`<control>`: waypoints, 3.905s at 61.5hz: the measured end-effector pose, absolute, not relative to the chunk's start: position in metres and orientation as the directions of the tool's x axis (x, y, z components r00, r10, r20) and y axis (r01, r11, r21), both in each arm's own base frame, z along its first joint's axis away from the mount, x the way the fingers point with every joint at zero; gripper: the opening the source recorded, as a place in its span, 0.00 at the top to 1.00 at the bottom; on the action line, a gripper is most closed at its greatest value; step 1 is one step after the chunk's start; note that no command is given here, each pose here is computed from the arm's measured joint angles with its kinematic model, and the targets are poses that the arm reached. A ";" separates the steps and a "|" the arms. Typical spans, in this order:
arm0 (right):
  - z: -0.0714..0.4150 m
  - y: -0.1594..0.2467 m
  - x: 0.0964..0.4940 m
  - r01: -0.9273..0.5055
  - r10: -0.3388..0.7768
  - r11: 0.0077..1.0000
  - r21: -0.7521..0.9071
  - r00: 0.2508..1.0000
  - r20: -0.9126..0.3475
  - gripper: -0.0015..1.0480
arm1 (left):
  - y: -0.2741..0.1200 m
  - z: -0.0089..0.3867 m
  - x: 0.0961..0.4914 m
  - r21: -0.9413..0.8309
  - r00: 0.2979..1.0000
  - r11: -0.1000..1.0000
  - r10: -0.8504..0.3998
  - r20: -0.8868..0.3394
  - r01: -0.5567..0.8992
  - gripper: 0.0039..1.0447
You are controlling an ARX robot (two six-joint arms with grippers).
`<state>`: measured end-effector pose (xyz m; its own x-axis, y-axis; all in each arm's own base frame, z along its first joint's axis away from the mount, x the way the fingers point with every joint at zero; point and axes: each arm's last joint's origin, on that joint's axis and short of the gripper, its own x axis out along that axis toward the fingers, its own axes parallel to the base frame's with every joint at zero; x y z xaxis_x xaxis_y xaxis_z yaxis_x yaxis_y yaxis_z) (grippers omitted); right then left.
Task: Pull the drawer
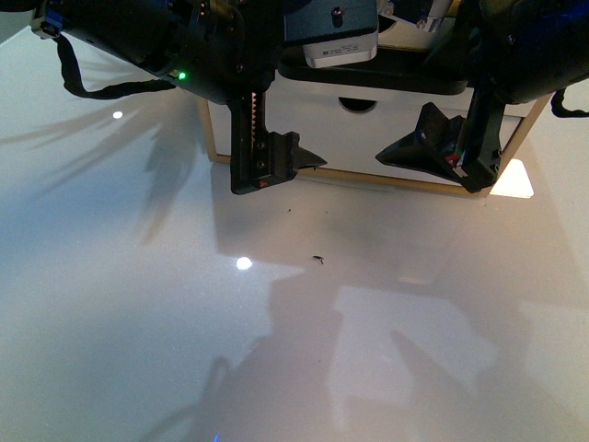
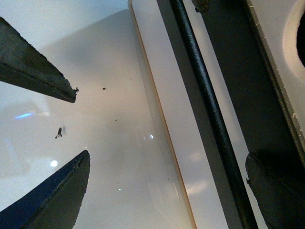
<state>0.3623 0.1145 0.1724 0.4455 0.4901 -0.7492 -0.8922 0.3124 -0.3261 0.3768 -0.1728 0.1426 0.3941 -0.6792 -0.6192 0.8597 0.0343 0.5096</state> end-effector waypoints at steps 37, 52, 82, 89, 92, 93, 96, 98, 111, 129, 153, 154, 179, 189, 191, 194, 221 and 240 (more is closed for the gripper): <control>0.169 0.119 0.297 -0.938 0.551 0.220 -0.269 0.347 -0.759 0.08 | -0.147 0.147 0.318 0.476 0.293 -0.102 -0.669 -0.683 0.874 0.07; 0.166 0.124 0.279 -0.942 0.566 0.214 -0.260 0.336 -0.753 0.08 | -0.138 0.147 0.299 0.468 0.275 -0.119 -0.673 -0.686 0.876 0.07; 0.210 0.102 0.256 -0.856 0.654 0.420 -0.301 0.515 -0.553 0.08 | -0.127 0.184 0.273 0.538 0.419 0.124 -0.777 -0.470 0.834 0.07; 0.217 0.090 0.245 -0.811 0.646 0.489 -0.321 0.584 -0.492 0.08 | -0.120 0.201 0.266 0.571 0.508 0.237 -0.774 -0.378 0.786 0.07; 0.219 0.083 0.240 -0.776 0.630 0.538 -0.330 0.630 -0.454 0.08 | -0.115 0.207 0.264 0.586 0.558 0.295 -0.758 -0.337 0.755 0.07; 0.219 0.080 0.239 -0.760 0.621 0.557 -0.334 0.649 -0.439 0.08 | -0.112 0.209 0.262 0.584 0.583 0.330 -0.747 -0.319 0.742 0.07; 0.221 0.073 0.235 -0.712 0.593 0.612 -0.344 0.701 -0.396 0.08 | -0.105 0.213 0.259 0.588 0.631 0.389 -0.723 -0.282 0.709 0.07; 0.223 0.067 0.231 -0.676 0.574 0.653 -0.342 0.736 -0.359 0.08 | -0.099 0.215 0.257 0.588 0.677 0.445 -0.691 -0.255 0.676 0.07; 0.228 0.022 0.194 -0.403 0.374 0.884 -0.239 0.914 -0.159 0.08 | -0.051 0.226 0.232 0.426 0.907 0.811 -0.417 -0.058 0.400 0.07; 0.215 -0.016 0.124 -0.106 0.105 0.994 -0.025 0.994 -0.028 0.08 | -0.005 0.195 0.169 0.088 0.978 0.979 -0.176 -0.113 0.186 0.07; 0.205 -0.020 0.100 0.009 -0.008 0.999 0.034 1.000 -0.018 0.23 | 0.015 0.190 0.157 -0.035 0.999 0.999 -0.007 -0.047 0.006 0.16; 0.203 -0.018 0.099 0.014 -0.014 1.000 0.027 1.000 -0.008 0.28 | 0.014 0.189 0.155 -0.028 1.000 1.000 0.002 -0.026 -0.003 0.21; 0.180 -0.001 0.098 0.005 -0.005 1.000 0.003 1.000 -0.008 0.98 | 0.000 0.170 0.129 -0.009 1.000 1.000 0.002 0.008 -0.001 0.97; 0.174 0.000 0.098 0.004 -0.004 1.000 0.003 1.000 -0.006 0.98 | 0.000 0.171 0.122 -0.008 1.000 1.000 0.002 0.014 -0.001 0.97; 0.172 0.000 0.098 0.004 -0.004 1.000 0.003 1.000 -0.001 0.98 | 0.000 0.171 0.121 -0.008 1.000 1.000 0.002 0.014 -0.001 0.97; 0.172 0.000 0.097 0.006 -0.006 1.000 0.003 1.000 0.014 0.98 | 0.000 0.171 0.119 -0.008 1.000 1.000 0.002 0.012 -0.002 0.97; 0.173 0.000 0.096 0.004 -0.004 1.000 0.003 1.000 0.021 0.98 | 0.000 0.170 0.109 -0.008 1.000 1.000 0.002 0.014 -0.001 0.97; 0.173 0.000 0.096 0.004 -0.004 1.000 0.003 1.000 0.022 0.98 | 0.000 0.168 0.097 -0.008 1.000 1.000 0.002 0.008 -0.001 0.97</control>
<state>0.0962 -0.0004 0.1729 0.9998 -0.0038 0.0219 0.0038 1.0000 0.0029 0.0974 0.0001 0.1676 1.0000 0.0015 0.0082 -0.0015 1.0000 -0.0078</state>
